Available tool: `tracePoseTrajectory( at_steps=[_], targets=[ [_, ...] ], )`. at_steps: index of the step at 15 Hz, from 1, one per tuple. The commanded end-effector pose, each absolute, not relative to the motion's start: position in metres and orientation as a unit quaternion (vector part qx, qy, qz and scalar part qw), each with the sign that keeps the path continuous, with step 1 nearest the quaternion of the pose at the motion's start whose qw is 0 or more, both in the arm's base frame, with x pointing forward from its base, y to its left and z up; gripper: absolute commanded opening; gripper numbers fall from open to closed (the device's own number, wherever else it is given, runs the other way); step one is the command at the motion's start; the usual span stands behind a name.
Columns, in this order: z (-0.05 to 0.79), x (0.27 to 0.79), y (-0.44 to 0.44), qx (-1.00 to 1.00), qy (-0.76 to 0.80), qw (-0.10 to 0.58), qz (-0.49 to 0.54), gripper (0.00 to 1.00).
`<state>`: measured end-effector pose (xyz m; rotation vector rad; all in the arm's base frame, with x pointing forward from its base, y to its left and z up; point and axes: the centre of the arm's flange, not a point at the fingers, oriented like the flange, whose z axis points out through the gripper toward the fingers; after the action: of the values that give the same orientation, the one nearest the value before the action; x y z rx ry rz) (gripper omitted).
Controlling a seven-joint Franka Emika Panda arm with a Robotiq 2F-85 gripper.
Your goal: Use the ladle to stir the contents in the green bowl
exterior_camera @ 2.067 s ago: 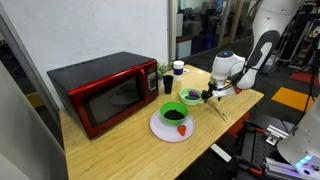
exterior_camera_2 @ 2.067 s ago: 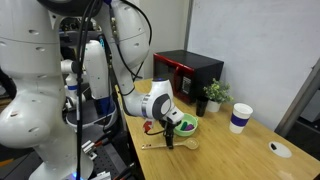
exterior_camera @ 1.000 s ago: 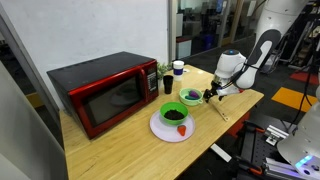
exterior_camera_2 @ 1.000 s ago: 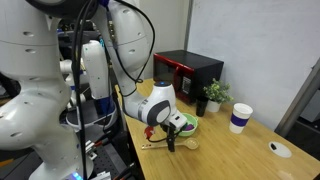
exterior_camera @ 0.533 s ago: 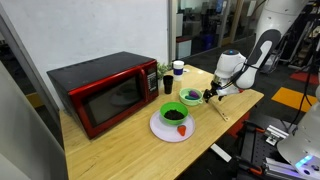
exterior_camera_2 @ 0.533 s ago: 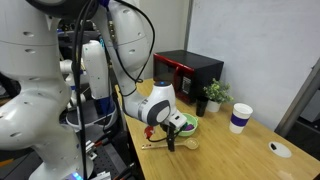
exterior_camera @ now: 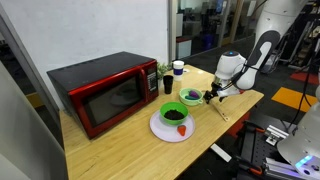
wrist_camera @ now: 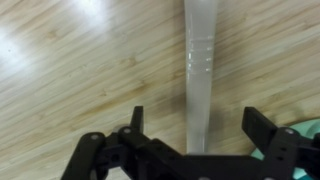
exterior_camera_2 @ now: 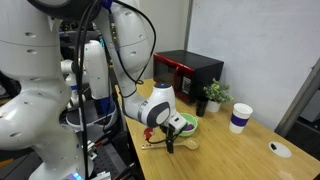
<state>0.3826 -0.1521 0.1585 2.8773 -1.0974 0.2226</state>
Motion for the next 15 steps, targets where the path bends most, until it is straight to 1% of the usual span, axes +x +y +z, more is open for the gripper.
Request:
tracePoseTrajectory(
  at_steps=[1,5,6,7,8,9,10,11,12,15],
  targets=[
    [0.153,0.378,-0.157,0.935,-0.348,0.03,0.065,1.0],
    [0.153,0.377,-0.159,0.934,-0.349,0.032,0.068,1.0],
    [0.153,0.376,-0.159,0.935,-0.347,0.033,0.069,0.93],
    [0.153,0.376,-0.159,0.935,-0.345,0.034,0.07,0.72],
    [0.153,0.375,-0.16,0.937,-0.341,0.036,0.071,0.69],
    [0.153,0.374,-0.162,0.937,-0.339,0.037,0.072,0.68],
    [0.154,0.373,-0.163,0.938,-0.337,0.037,0.072,0.62],
    [0.154,0.373,-0.165,0.938,-0.335,0.039,0.073,0.53],
    [0.155,0.372,-0.166,0.939,-0.334,0.039,0.074,0.47],
    [0.155,0.368,-0.169,0.94,-0.33,0.043,0.074,0.25]
  ],
)
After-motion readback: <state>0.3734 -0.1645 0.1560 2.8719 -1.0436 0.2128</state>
